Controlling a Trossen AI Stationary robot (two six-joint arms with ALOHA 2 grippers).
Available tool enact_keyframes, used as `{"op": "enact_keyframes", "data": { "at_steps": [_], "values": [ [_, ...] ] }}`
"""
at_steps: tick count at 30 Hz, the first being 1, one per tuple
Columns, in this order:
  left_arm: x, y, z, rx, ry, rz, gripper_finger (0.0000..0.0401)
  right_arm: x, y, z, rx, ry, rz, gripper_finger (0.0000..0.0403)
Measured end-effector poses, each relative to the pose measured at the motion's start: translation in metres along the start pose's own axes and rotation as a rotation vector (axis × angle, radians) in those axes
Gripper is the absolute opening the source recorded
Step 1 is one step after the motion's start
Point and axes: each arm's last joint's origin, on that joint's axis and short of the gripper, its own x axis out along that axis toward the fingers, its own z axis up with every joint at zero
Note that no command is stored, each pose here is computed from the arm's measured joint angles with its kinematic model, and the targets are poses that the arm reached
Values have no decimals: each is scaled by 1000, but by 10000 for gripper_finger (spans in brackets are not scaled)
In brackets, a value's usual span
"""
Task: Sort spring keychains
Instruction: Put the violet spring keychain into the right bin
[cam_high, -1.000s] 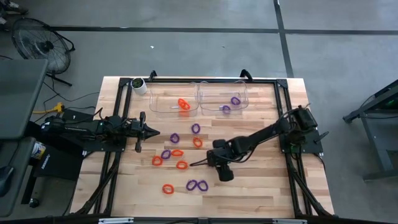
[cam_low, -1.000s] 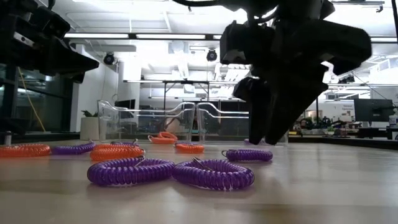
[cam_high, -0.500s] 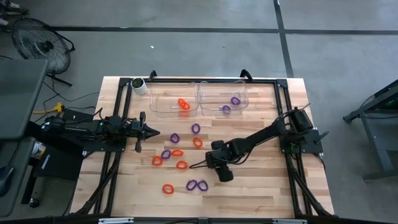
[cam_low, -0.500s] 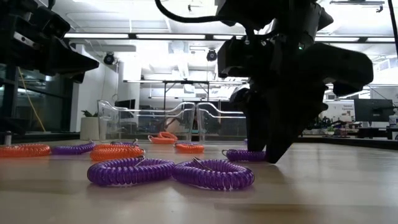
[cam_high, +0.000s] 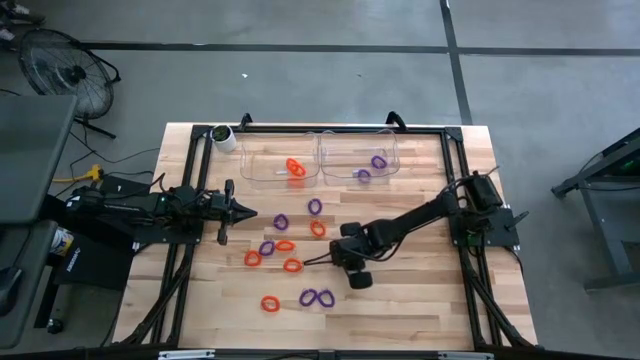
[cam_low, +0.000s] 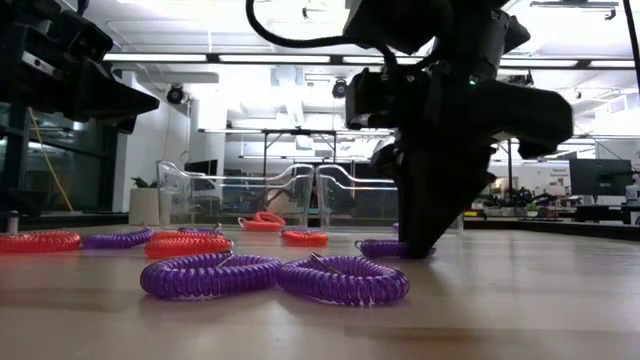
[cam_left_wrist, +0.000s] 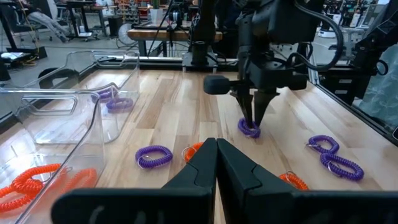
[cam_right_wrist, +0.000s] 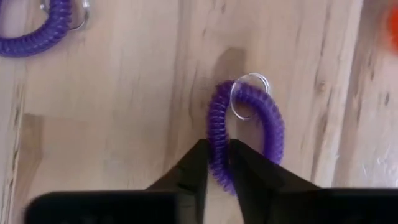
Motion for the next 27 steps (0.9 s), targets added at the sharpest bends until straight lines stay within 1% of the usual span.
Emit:
{"op": "enact_keyframes", "data": {
  "at_steps": [2,3,7,10,13,16,22,27],
  "values": [
    [0,0,0,0,0,0,3,0,-2,0,21,5,5,19],
    [0,0,0,0,0,0,3,0,-4,0,25,6,10,13],
    [0,0,0,0,0,0,3,0,-7,1,67,2,12,16],
    [0,0,0,0,0,0,3,-5,-11,2,97,-15,5,6],
    [0,0,0,0,0,0,3,-16,-20,5,153,-52,-55,5],
    [0,0,0,0,0,0,3,-32,-29,14,221,-98,-96,4],
    [0,0,0,0,0,0,3,-68,-50,31,317,-189,-218,3],
    [0,0,0,0,1,0,3,-91,-77,41,438,-192,-291,2]
  ]
}}
